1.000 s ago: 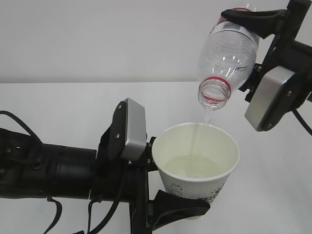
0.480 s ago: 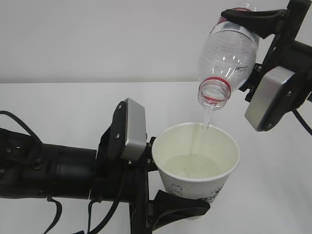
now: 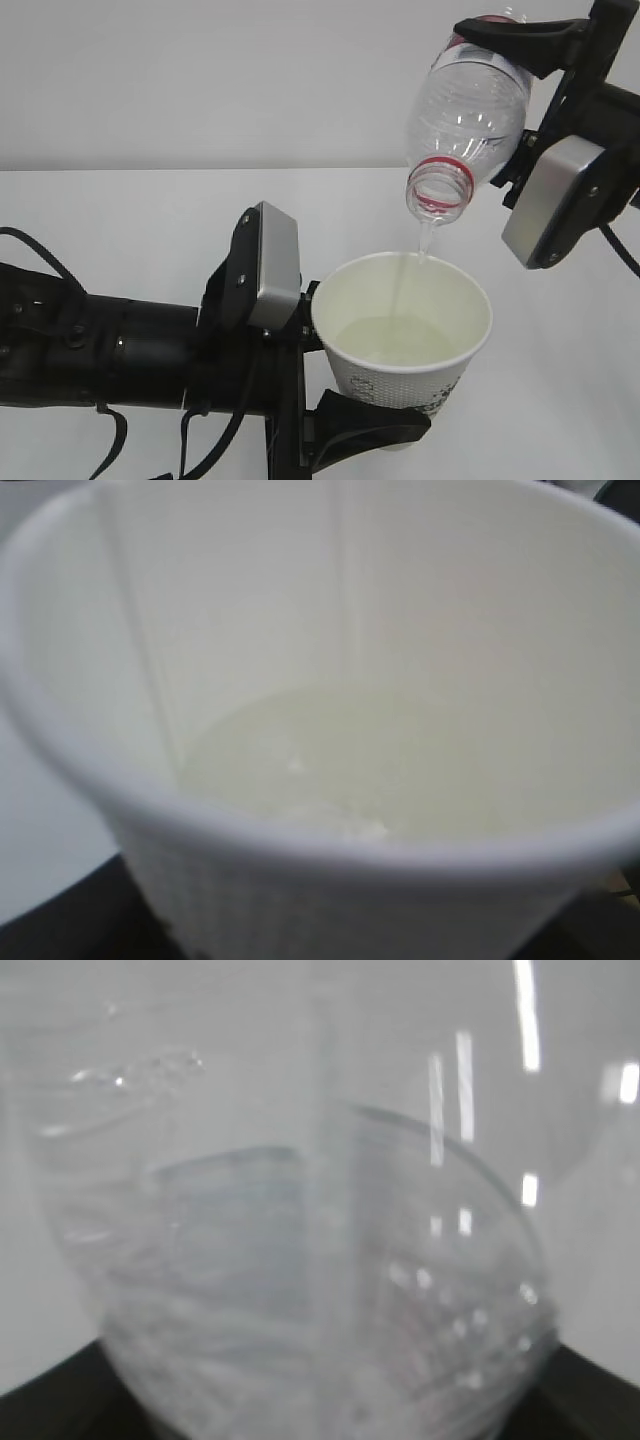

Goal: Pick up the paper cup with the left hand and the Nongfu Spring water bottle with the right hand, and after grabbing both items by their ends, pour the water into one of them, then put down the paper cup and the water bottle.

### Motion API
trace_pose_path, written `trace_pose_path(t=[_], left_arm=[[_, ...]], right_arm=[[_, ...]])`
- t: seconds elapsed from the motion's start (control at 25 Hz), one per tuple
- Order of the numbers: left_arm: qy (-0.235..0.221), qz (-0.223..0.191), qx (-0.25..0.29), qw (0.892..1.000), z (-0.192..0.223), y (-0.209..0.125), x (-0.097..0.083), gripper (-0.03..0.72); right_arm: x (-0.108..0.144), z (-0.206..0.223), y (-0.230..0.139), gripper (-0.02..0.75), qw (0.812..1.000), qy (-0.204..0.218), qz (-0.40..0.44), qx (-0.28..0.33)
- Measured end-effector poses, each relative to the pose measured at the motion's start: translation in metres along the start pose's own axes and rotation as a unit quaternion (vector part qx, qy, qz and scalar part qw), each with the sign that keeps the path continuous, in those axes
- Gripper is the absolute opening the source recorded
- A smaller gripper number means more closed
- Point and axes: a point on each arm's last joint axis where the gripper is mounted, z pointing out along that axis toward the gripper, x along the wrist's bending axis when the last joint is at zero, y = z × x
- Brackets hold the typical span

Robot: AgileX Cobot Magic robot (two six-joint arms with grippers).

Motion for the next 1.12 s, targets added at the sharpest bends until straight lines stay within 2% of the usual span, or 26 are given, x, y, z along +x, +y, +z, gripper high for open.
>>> trace_pose_path(t=[1.12], left_arm=[[0.000, 0.000, 0.000, 1.000, 0.0000, 0.0000, 0.0000, 0.527]], right_arm=[[-0.0001, 0.0000, 0.0001, 0.525, 1.000, -0.001, 0.000, 0.000]])
